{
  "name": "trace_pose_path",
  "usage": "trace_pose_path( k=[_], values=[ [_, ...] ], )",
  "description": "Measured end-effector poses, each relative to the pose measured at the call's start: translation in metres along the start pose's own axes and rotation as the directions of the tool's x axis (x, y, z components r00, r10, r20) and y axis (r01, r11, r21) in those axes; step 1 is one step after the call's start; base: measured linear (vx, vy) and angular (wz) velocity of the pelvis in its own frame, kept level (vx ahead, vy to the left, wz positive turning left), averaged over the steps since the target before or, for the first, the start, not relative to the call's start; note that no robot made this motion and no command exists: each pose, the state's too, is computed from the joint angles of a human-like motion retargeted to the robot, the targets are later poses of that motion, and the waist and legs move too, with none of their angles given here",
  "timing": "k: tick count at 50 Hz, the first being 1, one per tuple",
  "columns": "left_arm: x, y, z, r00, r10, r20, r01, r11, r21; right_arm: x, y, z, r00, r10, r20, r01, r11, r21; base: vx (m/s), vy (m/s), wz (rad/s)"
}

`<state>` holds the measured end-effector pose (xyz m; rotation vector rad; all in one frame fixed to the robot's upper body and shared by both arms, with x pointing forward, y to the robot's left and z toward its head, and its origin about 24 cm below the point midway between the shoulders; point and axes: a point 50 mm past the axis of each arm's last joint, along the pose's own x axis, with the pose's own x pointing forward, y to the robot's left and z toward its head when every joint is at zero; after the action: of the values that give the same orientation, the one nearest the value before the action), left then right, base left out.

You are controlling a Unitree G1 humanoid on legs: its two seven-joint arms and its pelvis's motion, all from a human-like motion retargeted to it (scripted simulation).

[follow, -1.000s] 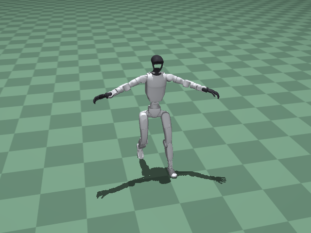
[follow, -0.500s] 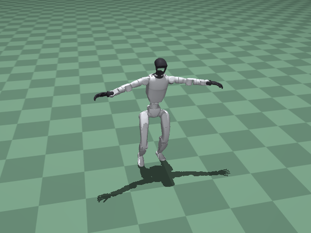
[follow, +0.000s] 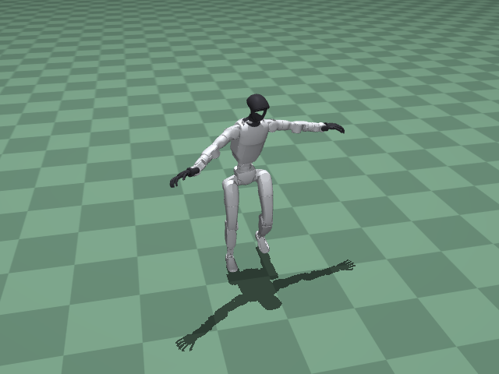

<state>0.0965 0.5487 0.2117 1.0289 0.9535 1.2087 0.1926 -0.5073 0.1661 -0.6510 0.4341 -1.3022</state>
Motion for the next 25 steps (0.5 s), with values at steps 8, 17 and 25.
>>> trace_pose_path(
  k=[8, 17, 25],
  values=[
    [0.0, 0.023, 0.006, 0.996, 0.01, 0.086, -0.01, 1.0, -0.008, -0.004, 0.011, -0.016, 0.997, 0.066, -0.038, -0.069, 0.994, -0.082, -0.99, 0.29, 1.13],
    [-0.004, 0.077, 0.01, 0.98, 0.184, 0.072, -0.17, 0.971, -0.169, -0.036, 0.0, 0.181, 0.896, -0.006, 0.444, -0.061, 0.989, 0.138, -0.97, 0.3, -0.46],
    [-0.012, -0.03, 0.046, 0.935, -0.129, 0.33, 0.142, 0.99, -0.017, -0.051, 0.04, 0.179, 0.821, 0.226, 0.524, -0.136, 0.969, -0.206, -0.97, 0.15, 1.66]
  ],
)
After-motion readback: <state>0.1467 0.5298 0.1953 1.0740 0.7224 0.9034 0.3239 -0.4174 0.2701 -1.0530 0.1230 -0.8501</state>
